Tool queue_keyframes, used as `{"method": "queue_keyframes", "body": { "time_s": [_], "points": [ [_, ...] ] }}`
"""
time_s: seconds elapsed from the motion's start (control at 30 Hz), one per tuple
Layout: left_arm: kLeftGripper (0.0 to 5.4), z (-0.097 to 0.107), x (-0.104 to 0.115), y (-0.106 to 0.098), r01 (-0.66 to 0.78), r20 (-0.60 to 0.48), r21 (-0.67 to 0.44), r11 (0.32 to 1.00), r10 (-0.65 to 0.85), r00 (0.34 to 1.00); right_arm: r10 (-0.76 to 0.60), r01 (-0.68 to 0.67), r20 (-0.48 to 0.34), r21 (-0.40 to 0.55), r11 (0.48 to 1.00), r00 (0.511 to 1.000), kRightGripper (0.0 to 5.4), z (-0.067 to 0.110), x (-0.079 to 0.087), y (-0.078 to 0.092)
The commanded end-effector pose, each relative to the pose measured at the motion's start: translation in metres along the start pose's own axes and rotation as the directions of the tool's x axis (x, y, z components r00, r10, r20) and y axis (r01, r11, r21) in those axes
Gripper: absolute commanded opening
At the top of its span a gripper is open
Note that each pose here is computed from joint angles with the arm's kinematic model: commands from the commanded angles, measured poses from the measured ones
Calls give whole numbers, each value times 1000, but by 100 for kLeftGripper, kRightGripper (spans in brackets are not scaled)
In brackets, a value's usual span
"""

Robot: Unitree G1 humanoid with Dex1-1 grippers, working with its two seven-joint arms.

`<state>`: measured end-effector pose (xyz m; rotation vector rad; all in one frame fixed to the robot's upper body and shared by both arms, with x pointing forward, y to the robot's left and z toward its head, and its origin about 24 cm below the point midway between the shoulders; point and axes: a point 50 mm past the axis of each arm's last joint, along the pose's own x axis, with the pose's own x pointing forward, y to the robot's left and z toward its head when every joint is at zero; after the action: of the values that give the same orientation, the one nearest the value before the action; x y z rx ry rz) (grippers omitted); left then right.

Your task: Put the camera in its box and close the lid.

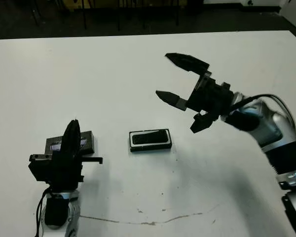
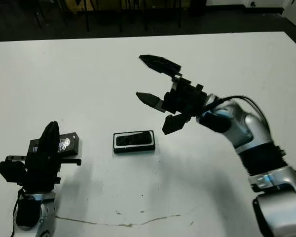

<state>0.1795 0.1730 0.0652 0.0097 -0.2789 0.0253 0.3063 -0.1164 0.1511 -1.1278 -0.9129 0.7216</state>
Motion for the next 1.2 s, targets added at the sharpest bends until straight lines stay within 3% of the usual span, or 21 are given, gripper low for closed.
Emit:
{"method": "queue_keyframes", "body": {
  "time_s": [0.03, 0.17, 0.37, 0.57, 0.7, 1.0, 1.2],
  "points": [
    [0, -11, -17, 5, -32, -91, -2, 999, 32, 995, -18, 21, -29, 103, 995, 999, 365, 1, -5, 17],
    [0, -9, -16, 6, -35, -94, 20, 999, 37, 995, -35, 45, -64, 164, 985, 997, 293, 7, -5, 32],
    [0, -7, -14, 8, -27, -91, 18, 999, 29, 995, -16, 28, -66, 183, 983, 998, 181, 14, -4, 45],
    [0, -6, -14, 7, -28, -96, 17, 999, 30, 995, 118, -97, -72, 240, 966, 990, 73, 16, -4, 52],
    [0, -7, -14, 7, -23, -92, 21, 1000, 25, 995, 251, -205, -110, 319, 925, 962, 4, 19, -5, 51],
    [0, -7, -15, 6, -27, -100, 17, 999, 29, 995, 385, -245, -204, 494, 834, 900, 2, 18, -9, 54],
    [0, -7, -17, 6, -22, -98, 15, 1000, 23, 995, 474, -283, -246, 546, 788, 846, 2, 20, -15, 56]
  ]
}}
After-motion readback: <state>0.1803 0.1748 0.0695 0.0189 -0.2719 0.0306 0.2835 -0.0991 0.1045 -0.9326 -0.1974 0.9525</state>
